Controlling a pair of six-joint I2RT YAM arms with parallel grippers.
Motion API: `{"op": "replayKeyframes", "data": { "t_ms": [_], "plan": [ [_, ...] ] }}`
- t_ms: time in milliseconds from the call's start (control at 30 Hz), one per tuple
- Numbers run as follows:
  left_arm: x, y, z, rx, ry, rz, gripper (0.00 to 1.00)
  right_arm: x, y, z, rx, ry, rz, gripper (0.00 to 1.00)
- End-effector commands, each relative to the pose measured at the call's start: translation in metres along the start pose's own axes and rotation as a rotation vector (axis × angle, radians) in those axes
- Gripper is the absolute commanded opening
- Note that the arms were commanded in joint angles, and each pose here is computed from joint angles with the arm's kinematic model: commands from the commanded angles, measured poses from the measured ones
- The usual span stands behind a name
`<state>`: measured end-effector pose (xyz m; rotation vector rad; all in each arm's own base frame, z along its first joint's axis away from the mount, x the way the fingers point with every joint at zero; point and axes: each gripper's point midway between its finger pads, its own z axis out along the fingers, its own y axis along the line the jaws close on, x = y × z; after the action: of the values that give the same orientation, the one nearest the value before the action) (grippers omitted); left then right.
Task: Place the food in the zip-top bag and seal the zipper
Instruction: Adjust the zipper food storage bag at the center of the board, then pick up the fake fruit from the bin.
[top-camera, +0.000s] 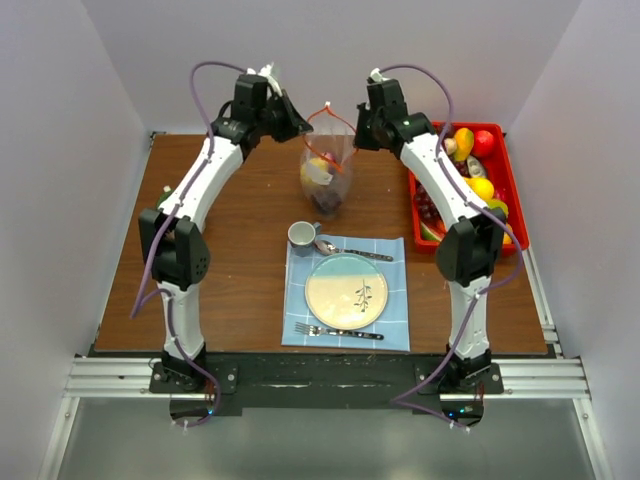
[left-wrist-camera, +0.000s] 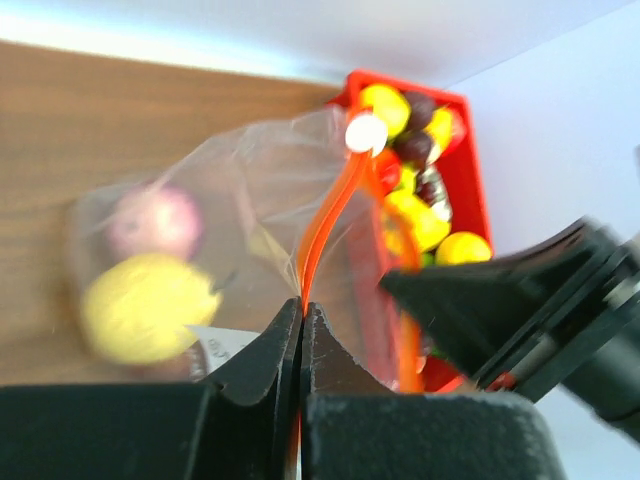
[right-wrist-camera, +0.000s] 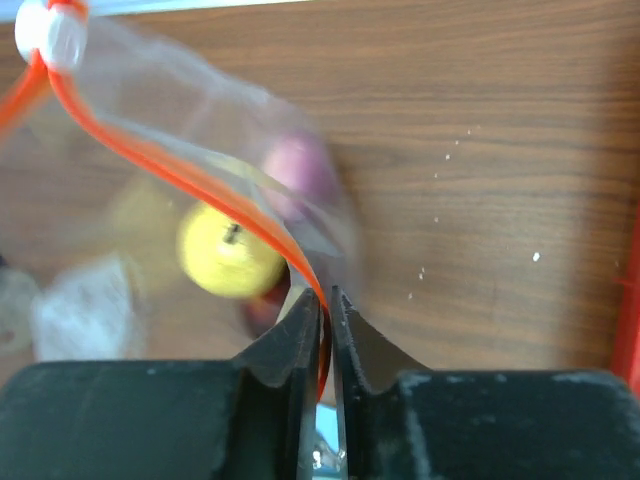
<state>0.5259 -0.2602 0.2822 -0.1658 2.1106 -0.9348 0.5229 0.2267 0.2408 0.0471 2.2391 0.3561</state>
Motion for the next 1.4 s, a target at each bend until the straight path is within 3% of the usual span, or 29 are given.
{"op": "replayKeyframes", "data": {
  "t_ms": [0, 167, 333, 467, 567, 767, 967, 1367],
  "plan": [
    [-0.038, -0.04, -0.009, 0.121, -0.07, 0.123, 0.0, -0.008, 0.017, -0.042, -0.105, -0.036, -0.05, 0.28],
    [0.005, -0.031, 0.03, 0.147, 0.054, 0.131, 0.0, 0.004, -0.013, -0.059, -0.067, -0.026, -0.065, 0.68],
    [0.038, -0.029, 0.055, 0.158, 0.11, 0.127, 0.0, 0.007, -0.059, -0.098, 0.017, -0.064, -0.026, 0.86],
    [0.054, -0.036, 0.063, 0.18, 0.123, 0.115, 0.0, 0.01, -0.118, -0.146, 0.193, -0.153, 0.071, 0.9],
    [0.058, -0.043, 0.064, 0.202, 0.121, 0.109, 0.0, 0.032, -0.149, -0.156, 0.248, -0.161, 0.183, 0.93],
    [0.063, -0.051, 0.066, 0.231, 0.126, 0.095, 0.0, 0.074, -0.166, -0.134, 0.285, -0.104, 0.451, 0.95],
    [0.06, -0.053, 0.061, 0.234, 0.121, 0.101, 0.0, 0.096, -0.196, -0.123, 0.436, -0.195, 0.732, 0.99],
    [0.06, -0.055, 0.061, 0.241, 0.122, 0.091, 0.0, 0.113, -0.225, -0.097, 0.56, -0.321, 1.082, 0.99]
  ]
}}
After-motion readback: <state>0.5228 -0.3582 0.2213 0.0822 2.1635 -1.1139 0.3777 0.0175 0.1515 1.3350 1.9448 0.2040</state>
